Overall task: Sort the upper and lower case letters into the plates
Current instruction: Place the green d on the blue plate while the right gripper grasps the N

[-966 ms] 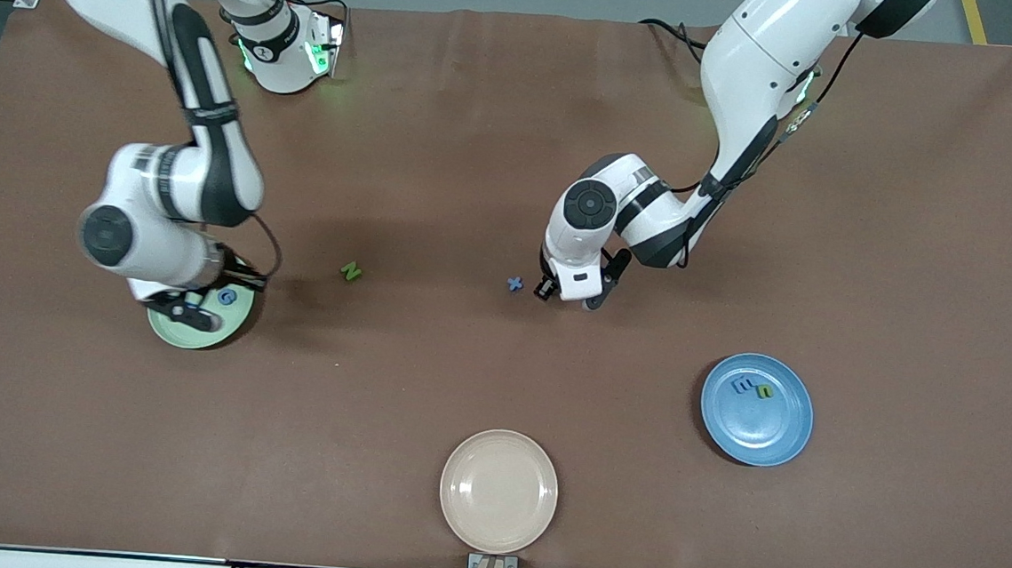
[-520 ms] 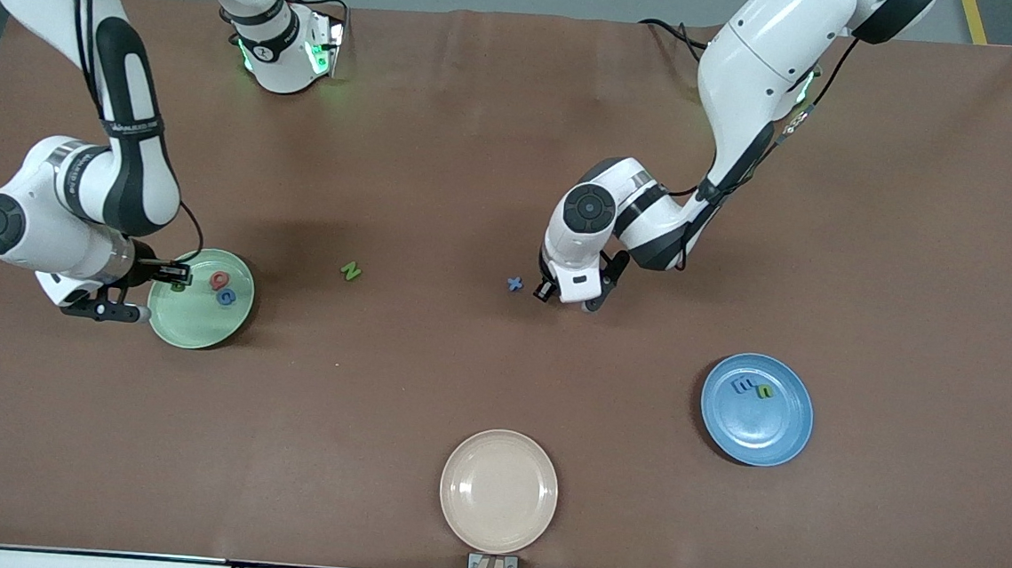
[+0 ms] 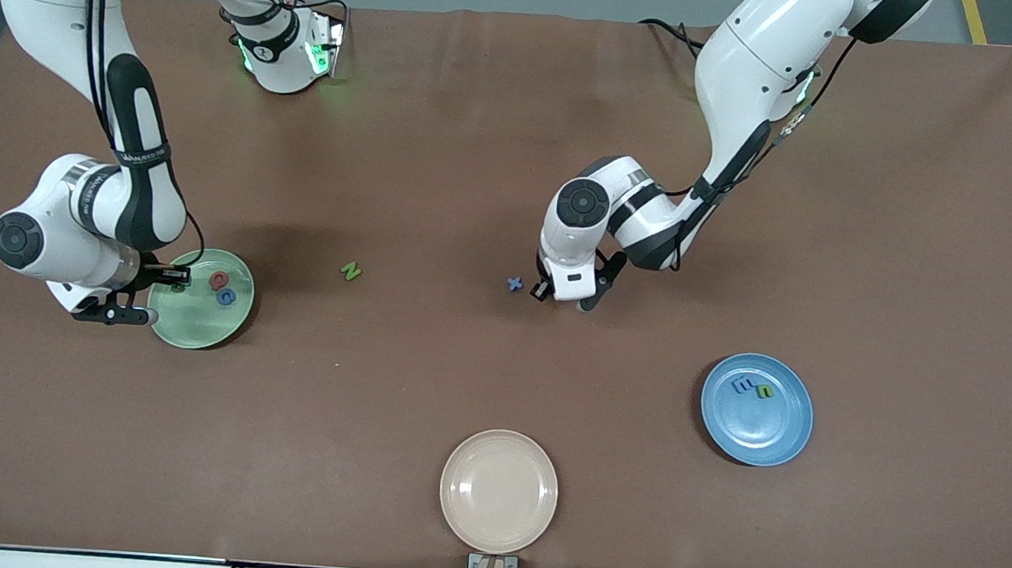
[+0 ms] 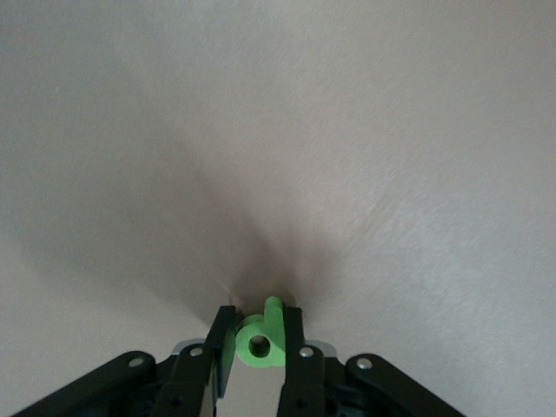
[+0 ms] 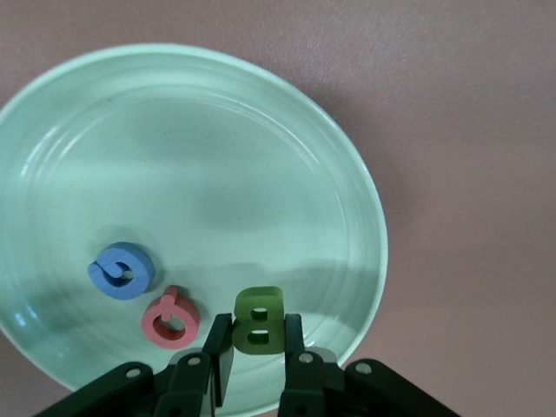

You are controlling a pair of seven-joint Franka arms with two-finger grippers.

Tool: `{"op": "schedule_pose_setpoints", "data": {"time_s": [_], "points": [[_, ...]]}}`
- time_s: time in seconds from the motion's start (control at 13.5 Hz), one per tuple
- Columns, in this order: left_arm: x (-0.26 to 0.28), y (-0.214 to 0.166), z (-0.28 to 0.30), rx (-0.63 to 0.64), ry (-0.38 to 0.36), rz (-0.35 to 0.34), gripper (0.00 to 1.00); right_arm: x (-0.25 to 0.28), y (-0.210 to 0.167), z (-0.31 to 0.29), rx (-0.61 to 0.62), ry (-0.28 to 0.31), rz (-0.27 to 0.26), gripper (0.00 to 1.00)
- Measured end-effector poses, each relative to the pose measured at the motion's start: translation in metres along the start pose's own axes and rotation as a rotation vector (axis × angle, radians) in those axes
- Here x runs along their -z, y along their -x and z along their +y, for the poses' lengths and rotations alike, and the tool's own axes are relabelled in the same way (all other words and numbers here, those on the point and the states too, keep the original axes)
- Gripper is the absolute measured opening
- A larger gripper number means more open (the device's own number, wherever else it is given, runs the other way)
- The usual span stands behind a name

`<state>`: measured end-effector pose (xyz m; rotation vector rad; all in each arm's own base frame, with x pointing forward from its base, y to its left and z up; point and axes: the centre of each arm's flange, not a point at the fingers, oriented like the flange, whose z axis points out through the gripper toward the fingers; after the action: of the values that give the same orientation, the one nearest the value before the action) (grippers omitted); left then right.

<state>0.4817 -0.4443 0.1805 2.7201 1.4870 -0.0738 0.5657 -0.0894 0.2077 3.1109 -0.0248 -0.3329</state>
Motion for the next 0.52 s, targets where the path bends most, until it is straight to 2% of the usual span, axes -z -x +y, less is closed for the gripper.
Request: {"op": "schedule_pose_setpoints", "data": {"time_s": [0.37, 0.52], "points": [[0.023, -0.022, 0.022, -0.045, 0.065, 0.062, 0.27, -0.017, 0.003, -0.003, -0.013, -0.030, -0.012, 0.28], [0.039, -0.041, 0.027, -0.096, 0.060, 0.095, 0.27, -0.018, 0.003, -0.002, -0.013, -0.029, -0.011, 0.28]]}}
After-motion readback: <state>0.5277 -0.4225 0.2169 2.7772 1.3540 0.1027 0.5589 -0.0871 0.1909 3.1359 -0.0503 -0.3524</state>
